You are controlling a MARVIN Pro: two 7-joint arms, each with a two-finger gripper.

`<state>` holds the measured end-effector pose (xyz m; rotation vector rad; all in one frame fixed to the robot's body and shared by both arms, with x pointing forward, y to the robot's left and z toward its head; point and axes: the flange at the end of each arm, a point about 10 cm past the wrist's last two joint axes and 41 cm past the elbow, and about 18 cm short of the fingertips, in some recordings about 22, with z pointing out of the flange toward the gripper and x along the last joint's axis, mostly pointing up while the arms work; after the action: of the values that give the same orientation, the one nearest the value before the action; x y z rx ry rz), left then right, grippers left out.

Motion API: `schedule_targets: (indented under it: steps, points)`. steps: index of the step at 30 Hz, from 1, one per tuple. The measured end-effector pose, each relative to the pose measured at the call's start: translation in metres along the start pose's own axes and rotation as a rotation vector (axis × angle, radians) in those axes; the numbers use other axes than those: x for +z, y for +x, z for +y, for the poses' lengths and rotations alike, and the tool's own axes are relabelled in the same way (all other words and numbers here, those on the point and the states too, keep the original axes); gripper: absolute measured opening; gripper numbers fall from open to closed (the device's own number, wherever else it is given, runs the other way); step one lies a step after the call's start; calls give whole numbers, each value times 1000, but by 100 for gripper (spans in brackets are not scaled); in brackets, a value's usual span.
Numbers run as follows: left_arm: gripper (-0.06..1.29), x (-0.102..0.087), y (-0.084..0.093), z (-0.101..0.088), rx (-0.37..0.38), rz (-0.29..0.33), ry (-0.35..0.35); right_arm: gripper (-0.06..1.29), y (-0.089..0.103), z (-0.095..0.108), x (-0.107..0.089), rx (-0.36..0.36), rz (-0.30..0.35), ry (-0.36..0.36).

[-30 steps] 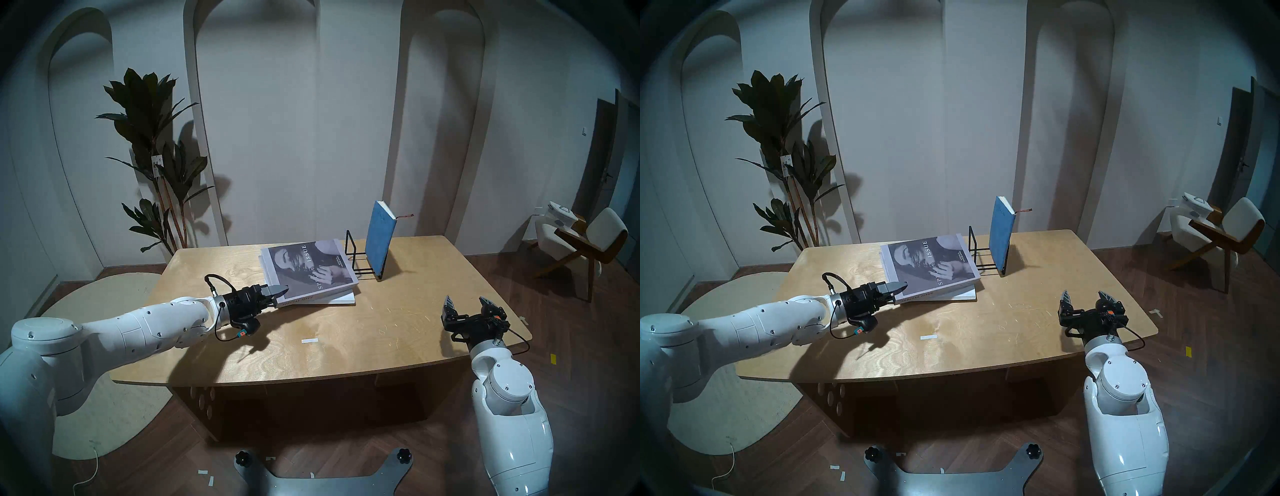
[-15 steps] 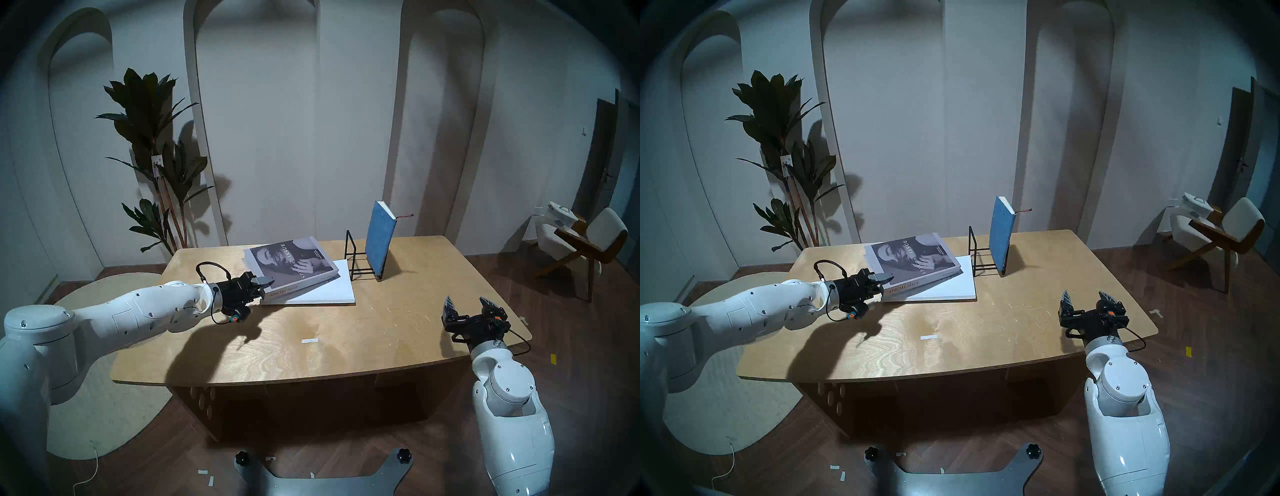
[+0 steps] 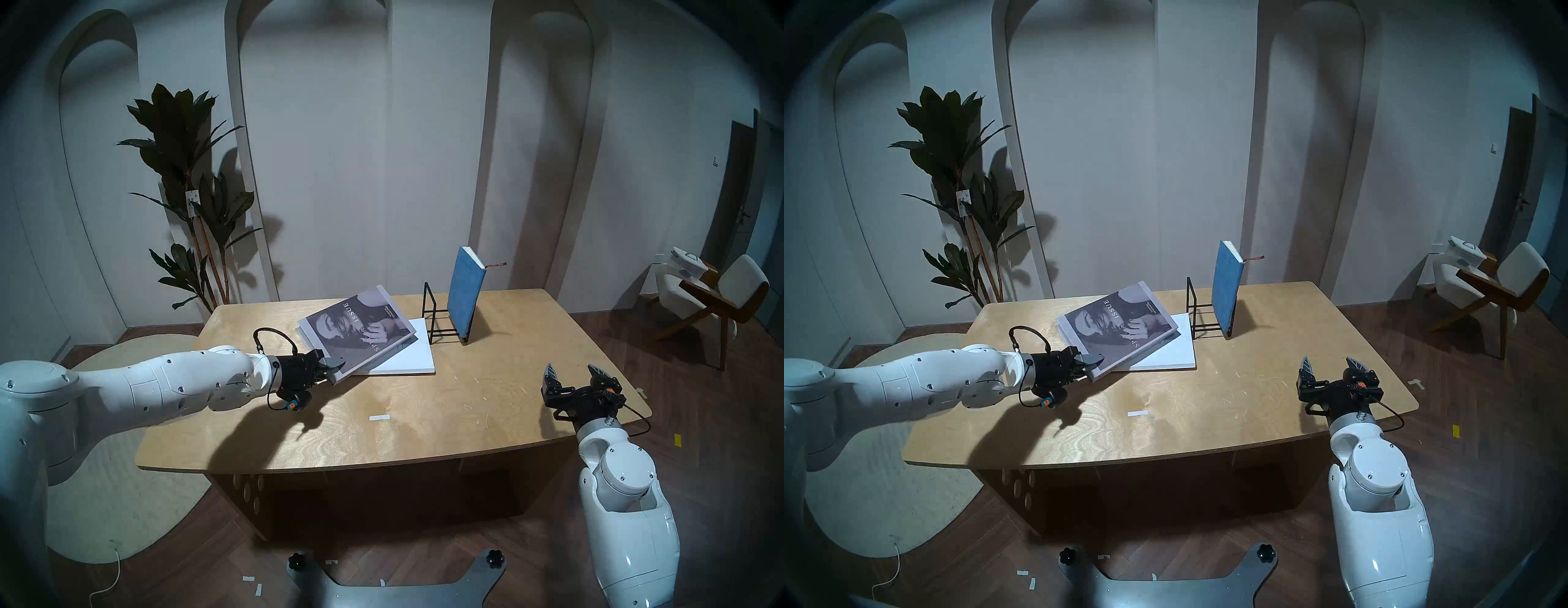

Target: Stack the books into one stack

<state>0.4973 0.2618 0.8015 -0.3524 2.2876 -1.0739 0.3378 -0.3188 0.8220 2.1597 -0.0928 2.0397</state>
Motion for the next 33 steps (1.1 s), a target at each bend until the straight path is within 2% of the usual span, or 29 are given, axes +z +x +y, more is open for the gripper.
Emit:
schedule_targets:
  steps: [7,12,13,14,16,17,22,25,27,33]
  points:
    - [35,10,-16,-11,-117,-16,-40,127,0,0,0,0,0,0]
    - [35,12,-23,-15,-113,9,-107,127,0,0,0,0,0,1]
    - [35,11,-23,-17,-98,21,-131,127,0,0,0,0,0,0]
    - [54,11,-22,-18,-83,33,-147,127,0,0,0,0,0,0]
    - [113,9,-19,-23,-56,56,-172,127,0,0,0,0,1,0]
    - [118,7,-17,-25,-43,69,-186,127,0,0,0,0,1,0]
    - [118,-1,-10,-32,23,112,-235,127,1,0,0,1,1,0]
    - [118,-6,-6,-37,94,132,-252,127,1,0,0,1,1,0]
    - [119,-7,-7,-43,150,129,-248,127,0,0,1,1,0,0]
    - [121,-6,-16,-72,311,71,-179,127,0,0,1,2,0,0]
